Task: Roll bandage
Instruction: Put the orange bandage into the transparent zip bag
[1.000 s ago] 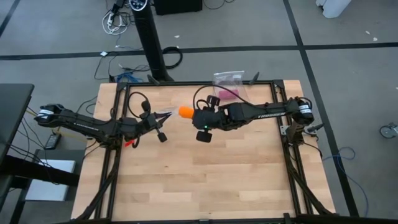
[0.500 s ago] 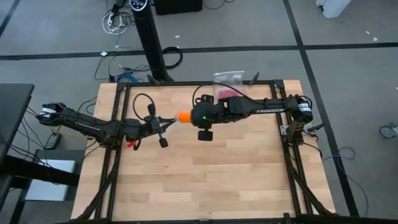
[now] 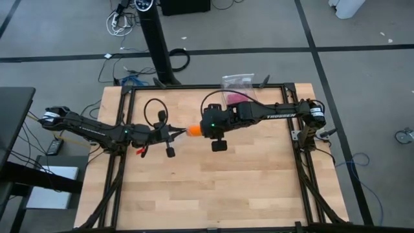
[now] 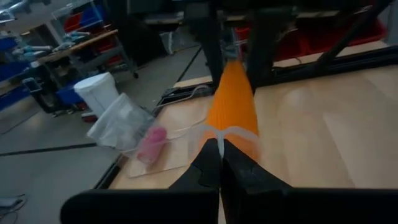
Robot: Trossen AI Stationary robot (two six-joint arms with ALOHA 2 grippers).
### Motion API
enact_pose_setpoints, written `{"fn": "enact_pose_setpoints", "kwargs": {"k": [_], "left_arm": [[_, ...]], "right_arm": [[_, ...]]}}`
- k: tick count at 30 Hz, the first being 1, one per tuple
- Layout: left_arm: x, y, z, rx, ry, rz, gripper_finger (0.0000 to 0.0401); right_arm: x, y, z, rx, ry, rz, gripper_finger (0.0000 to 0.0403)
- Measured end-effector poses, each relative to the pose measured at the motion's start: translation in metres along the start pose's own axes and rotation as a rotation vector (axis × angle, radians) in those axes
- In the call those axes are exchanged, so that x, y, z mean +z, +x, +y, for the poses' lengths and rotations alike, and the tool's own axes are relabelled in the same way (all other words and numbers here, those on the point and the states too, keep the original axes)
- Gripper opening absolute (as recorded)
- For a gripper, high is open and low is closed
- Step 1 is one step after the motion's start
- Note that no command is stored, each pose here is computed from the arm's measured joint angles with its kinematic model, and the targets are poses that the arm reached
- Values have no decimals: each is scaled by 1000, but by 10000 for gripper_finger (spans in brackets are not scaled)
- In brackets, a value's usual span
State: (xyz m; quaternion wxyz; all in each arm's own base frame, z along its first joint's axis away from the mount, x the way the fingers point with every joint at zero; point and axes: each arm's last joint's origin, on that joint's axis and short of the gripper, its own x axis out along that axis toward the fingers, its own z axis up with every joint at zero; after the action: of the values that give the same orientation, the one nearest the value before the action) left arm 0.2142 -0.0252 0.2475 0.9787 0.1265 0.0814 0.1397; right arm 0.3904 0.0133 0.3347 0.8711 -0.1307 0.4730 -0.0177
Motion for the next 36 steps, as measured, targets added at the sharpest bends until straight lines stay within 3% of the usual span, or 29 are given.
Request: {"fn": "enact_pose_setpoints", "kwargs": {"k": [7, 23, 28, 36], "left_arm": [[11, 1, -1, -99, -53, -44, 1], [19, -3, -5, -137, -99, -124, 1], [7, -5, -9, -145, -116, -122, 1], [3, -12, -9, -141, -188, -274, 1]], "right_arm": [[4, 0, 0, 17, -8, -40, 91], [11, 14, 3, 15, 41, -189, 77], [15, 17, 14, -3, 34, -244, 67], [17, 20, 24, -68, 56, -290, 70]]}}
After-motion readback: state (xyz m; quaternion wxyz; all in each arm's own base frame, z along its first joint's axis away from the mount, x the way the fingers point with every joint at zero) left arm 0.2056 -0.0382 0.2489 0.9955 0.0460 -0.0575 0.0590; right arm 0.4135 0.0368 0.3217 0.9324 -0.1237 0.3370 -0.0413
